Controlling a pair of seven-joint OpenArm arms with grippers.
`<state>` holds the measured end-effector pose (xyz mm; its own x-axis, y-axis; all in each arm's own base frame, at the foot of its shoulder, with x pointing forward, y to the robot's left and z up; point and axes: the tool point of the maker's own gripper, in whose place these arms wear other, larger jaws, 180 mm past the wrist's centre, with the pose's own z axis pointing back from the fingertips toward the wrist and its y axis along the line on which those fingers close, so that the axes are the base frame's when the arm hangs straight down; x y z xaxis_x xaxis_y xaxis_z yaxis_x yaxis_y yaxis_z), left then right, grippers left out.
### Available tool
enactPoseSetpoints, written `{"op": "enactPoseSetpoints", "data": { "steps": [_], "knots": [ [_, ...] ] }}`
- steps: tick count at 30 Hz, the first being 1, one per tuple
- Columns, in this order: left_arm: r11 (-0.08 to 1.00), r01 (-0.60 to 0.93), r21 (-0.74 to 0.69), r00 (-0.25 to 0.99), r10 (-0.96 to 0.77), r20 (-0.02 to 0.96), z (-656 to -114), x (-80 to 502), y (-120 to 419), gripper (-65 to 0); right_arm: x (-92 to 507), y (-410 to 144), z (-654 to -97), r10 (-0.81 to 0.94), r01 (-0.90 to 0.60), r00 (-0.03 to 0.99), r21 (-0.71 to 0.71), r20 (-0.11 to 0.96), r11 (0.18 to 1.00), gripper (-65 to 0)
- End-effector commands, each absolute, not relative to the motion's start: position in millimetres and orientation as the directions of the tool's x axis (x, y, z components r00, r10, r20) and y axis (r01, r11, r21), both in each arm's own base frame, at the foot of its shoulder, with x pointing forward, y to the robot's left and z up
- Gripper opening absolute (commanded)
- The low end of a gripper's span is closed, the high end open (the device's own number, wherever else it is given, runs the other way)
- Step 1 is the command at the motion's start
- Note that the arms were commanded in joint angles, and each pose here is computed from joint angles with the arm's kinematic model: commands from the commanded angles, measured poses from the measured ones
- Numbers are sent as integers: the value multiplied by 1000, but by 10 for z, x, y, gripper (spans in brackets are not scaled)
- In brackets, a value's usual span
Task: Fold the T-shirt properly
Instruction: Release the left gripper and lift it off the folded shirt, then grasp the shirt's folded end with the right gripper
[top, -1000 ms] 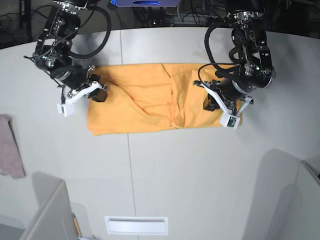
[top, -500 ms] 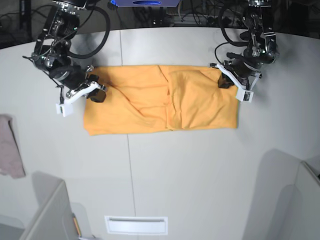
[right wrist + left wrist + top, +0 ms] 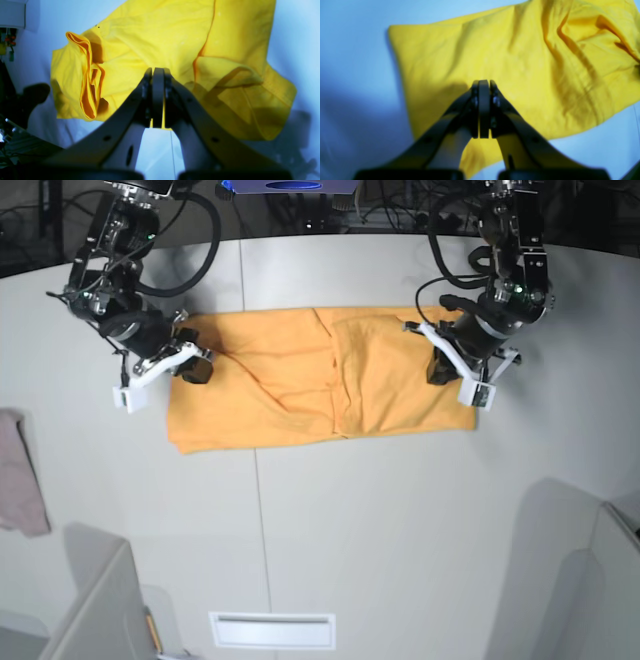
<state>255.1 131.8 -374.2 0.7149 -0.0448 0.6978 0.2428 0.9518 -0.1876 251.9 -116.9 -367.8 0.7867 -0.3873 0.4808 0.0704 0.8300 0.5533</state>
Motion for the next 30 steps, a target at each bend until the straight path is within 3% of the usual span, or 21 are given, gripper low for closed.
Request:
{"op": "enactPoseSetpoints", "data": {
  "steps": [1,11,15,17,20,24,30],
  "knots": [
    [944,256,-208,682,-24,731,-3649,2649,1253,-650,2594,-1173,-3571,-391,48,764,559,513,828,-650],
    [961,151,-230,785,24,619,-4192,2638,1599,-650,2855,-1316,-3513,-359,27,774,539,522,842,-650],
    [973,108,-203,757,52,651,-4068,2735,1847,-650,2921,-1473,-3587,-391,93,815,568,429,818,-276],
    [977,116,-176,731,36,681,-3923,2792,1927,-650,2958,-1583,-3567,-419,122,806,576,417,809,-213],
    [981,145,-131,689,-5,725,-3693,2860,1966,-650,3013,-1715,-3530,-418,135,808,561,415,817,-213],
    [981,172,-88,637,-42,770,-3438,2900,1963,-650,2984,-1839,-3776,-427,192,849,570,312,799,-213],
    [1000,-3,12,639,-7,770,-3330,2617,2832,-650,2848,-1852,-4072,-429,248,880,576,202,779,-213]
  ]
}}
